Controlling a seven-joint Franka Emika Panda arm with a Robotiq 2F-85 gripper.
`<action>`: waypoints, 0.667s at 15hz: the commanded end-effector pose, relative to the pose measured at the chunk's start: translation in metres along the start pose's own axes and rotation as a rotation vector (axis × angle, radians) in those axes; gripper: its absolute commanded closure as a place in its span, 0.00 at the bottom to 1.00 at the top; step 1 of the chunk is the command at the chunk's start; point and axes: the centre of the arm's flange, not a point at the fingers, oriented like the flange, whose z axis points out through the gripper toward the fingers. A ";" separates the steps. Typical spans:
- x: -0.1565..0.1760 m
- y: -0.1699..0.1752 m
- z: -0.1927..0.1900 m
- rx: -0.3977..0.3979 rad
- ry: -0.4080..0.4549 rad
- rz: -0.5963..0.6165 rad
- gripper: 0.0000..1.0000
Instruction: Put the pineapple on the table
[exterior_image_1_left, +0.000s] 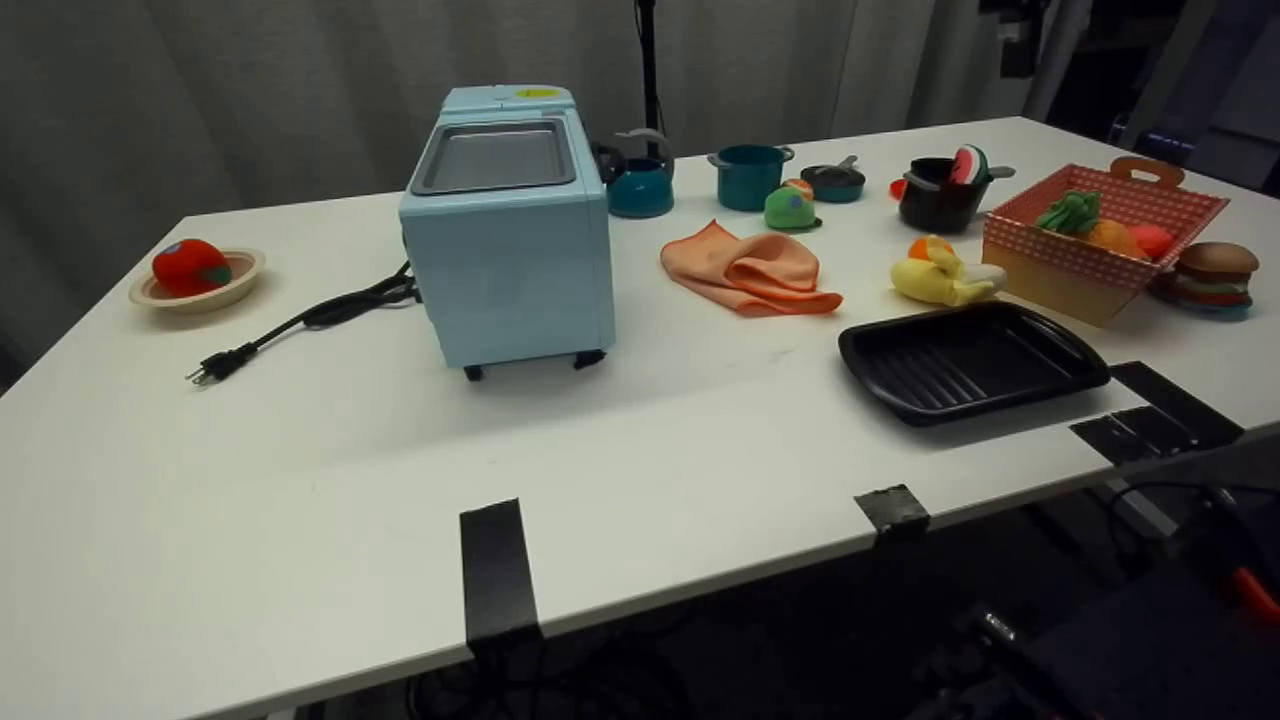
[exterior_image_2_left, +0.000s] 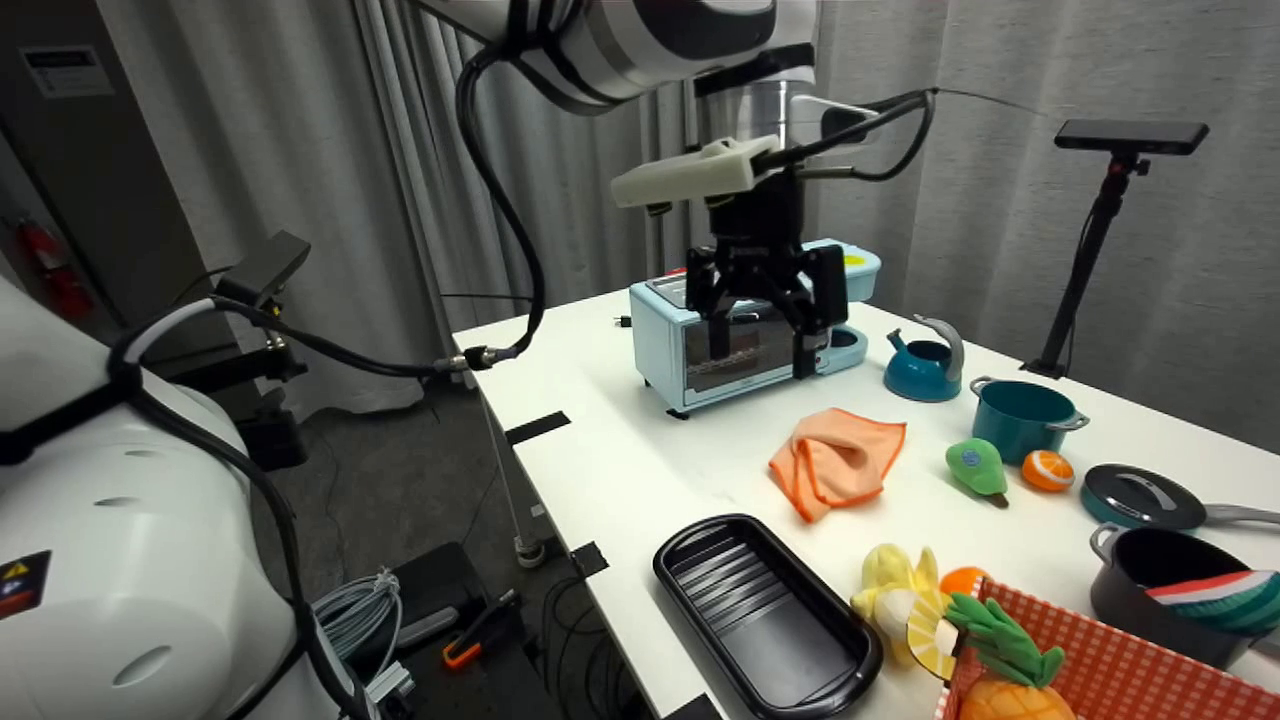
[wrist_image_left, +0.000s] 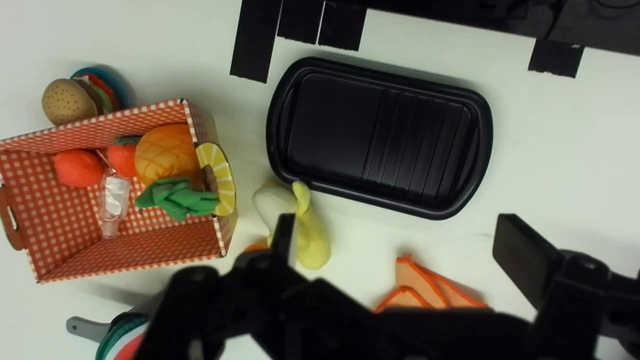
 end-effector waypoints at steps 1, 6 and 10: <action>0.043 0.048 -0.014 0.044 0.046 0.025 0.00; 0.080 0.117 -0.019 0.114 0.090 0.089 0.00; 0.093 0.158 0.006 0.180 0.090 0.133 0.00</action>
